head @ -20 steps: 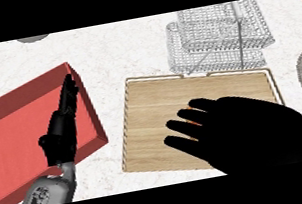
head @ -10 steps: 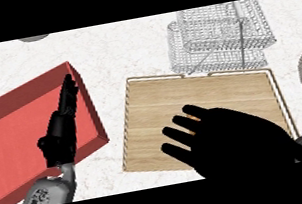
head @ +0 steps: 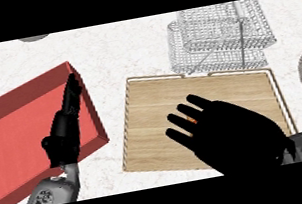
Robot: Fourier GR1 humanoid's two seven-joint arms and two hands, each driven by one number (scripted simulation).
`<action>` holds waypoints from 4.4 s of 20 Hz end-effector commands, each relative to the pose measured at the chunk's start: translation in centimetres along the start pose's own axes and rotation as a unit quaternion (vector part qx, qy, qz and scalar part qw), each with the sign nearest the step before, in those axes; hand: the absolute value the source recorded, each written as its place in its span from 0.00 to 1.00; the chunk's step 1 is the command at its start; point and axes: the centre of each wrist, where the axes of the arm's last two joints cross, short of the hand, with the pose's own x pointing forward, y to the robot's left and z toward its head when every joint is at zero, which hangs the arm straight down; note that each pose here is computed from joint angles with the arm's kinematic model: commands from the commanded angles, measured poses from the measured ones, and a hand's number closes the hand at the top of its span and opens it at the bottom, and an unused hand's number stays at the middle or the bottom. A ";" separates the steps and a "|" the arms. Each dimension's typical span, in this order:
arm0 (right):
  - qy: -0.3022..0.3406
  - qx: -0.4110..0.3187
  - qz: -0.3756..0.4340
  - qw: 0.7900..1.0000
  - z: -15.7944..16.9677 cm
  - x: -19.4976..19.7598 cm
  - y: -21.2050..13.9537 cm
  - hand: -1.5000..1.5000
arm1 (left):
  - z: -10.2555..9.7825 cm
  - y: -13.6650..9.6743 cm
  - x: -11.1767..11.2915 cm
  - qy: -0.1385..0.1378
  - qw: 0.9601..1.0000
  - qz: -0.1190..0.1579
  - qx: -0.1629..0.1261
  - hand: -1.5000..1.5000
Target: Pick the croissant from the tray and place it in the tiered basket
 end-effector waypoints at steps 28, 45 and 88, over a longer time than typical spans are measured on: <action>-0.018 0.050 -0.037 0.998 -5.8 -0.6 5.6 0.00 | 0.6 1.3 2.2 -0.004 1.000 -0.006 -0.009 0.50; -0.009 0.056 -0.047 0.997 -8.7 -2.2 6.8 0.00 | -0.6 1.4 -1.6 -0.003 1.000 0.001 0.003 0.50; 0.556 -0.137 -0.220 0.790 -12.5 -1.1 -0.5 1.00 | -0.8 0.7 0.4 -0.002 1.000 -0.008 -0.011 0.50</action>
